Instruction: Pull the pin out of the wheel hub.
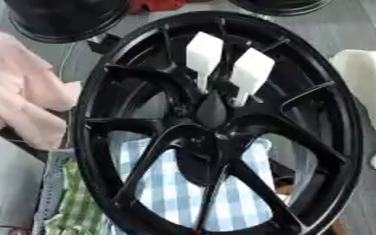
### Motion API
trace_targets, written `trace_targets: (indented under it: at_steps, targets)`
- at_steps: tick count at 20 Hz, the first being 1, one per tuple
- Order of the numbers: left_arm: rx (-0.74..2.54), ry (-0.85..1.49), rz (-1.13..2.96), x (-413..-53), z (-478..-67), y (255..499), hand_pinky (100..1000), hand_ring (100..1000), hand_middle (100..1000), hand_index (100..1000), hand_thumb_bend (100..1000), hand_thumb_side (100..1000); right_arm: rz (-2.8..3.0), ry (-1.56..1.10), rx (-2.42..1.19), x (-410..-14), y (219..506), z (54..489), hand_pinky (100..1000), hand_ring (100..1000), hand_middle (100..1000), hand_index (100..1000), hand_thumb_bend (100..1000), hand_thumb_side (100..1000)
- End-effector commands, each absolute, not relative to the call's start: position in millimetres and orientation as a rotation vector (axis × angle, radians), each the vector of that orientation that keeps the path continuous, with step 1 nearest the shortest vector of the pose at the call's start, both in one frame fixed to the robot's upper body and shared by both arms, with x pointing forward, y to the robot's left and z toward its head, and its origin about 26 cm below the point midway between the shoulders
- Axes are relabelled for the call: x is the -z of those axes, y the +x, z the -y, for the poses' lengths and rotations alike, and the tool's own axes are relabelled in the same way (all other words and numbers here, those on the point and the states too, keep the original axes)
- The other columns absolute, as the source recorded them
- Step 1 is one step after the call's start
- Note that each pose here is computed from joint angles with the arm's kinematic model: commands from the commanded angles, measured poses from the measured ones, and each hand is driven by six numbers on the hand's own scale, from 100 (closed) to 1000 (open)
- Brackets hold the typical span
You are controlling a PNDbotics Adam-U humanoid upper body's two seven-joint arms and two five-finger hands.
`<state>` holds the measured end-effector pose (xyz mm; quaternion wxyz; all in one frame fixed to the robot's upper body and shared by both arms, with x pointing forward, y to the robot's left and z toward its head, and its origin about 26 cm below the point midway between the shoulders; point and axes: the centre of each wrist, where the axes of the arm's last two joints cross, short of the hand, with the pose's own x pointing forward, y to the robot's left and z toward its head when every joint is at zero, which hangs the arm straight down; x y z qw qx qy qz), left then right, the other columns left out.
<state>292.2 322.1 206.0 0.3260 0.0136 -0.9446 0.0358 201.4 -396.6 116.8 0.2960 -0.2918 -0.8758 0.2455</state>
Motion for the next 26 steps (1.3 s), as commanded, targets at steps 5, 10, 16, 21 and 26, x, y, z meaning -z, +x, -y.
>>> trace_targets:
  at_steps: [5, 10, 16, 21, 26]
  targets:
    - [-0.024, 0.073, 2.513, -218, -325, 289, 834, 678, 650, 771, 117, 714, 2.284, -0.884, -0.991, -157, 202, 420, 787, 751, 708, 764, 100, 313]
    - [-0.015, 0.092, 2.512, -219, -327, 288, 834, 677, 650, 771, 117, 715, 2.237, -0.913, -1.198, -187, 211, 427, 792, 766, 726, 780, 100, 306]
    - [0.001, 0.108, 2.511, -220, -329, 287, 835, 677, 651, 771, 114, 716, 2.136, -0.903, -1.48, -227, 228, 421, 802, 790, 746, 794, 100, 309]
    - [0.0, 0.119, 2.509, -219, -330, 287, 835, 677, 651, 771, 115, 719, 2.052, -0.873, -1.633, -258, 241, 411, 810, 806, 757, 801, 143, 315]
    - [0.007, 0.129, 2.507, -219, -331, 286, 836, 677, 651, 771, 115, 720, 1.972, -0.829, -1.768, -286, 250, 399, 813, 814, 767, 808, 194, 322]
